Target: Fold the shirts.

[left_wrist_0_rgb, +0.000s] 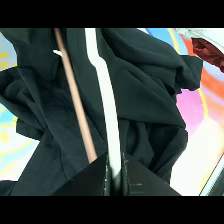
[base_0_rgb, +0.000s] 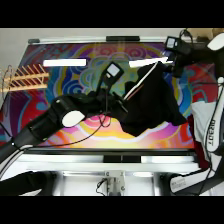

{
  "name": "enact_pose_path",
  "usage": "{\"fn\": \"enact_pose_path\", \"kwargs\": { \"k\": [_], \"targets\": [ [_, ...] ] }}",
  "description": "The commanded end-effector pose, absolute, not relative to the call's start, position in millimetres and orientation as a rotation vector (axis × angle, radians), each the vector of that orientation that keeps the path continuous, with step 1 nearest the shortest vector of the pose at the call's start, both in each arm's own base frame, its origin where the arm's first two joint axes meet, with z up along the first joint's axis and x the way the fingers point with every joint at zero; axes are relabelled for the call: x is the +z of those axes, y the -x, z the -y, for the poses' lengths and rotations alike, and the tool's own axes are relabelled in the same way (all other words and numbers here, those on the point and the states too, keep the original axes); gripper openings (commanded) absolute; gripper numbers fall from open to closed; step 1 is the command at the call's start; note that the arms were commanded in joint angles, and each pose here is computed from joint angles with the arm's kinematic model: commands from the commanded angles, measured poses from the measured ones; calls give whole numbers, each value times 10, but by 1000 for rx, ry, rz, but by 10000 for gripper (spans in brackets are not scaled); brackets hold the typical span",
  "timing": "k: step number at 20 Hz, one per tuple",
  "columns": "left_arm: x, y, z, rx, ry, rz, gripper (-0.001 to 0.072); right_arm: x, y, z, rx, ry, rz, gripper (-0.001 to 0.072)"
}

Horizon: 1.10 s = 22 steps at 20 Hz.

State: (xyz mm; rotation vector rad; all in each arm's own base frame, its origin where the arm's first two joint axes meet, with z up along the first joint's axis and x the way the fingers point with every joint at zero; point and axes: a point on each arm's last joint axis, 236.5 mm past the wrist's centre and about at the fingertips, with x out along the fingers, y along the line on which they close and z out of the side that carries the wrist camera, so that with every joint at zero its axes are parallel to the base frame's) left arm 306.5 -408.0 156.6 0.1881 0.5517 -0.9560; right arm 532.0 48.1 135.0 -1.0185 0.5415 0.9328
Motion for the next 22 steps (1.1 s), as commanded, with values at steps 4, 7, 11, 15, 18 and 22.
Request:
{"fn": "enact_pose_path", "kwargs": {
  "k": [4,7,11,15,18,22],
  "targets": [
    [1559,-3062,4074,-956,-190,-556,57,2217,-5004,-404,811,968,-442,489],
    [1572,-3059,4073,-957,-192,-552,57,2468,-4934,-123,715,857,-437,489],
    [1618,-3055,4066,-958,-187,-541,57,2479,-4607,-404,919,387,-467,422],
    [1685,-3090,4087,-955,-172,-511,57,2116,-4345,-532,1109,219,-594,209],
    [1687,-3092,4086,-954,-171,-510,58,2114,-4423,-751,1169,58,-500,163],
    [1690,-3094,4087,-954,-171,-509,57,2347,-4484,-698,1152,54,-365,73]
  ]
}}
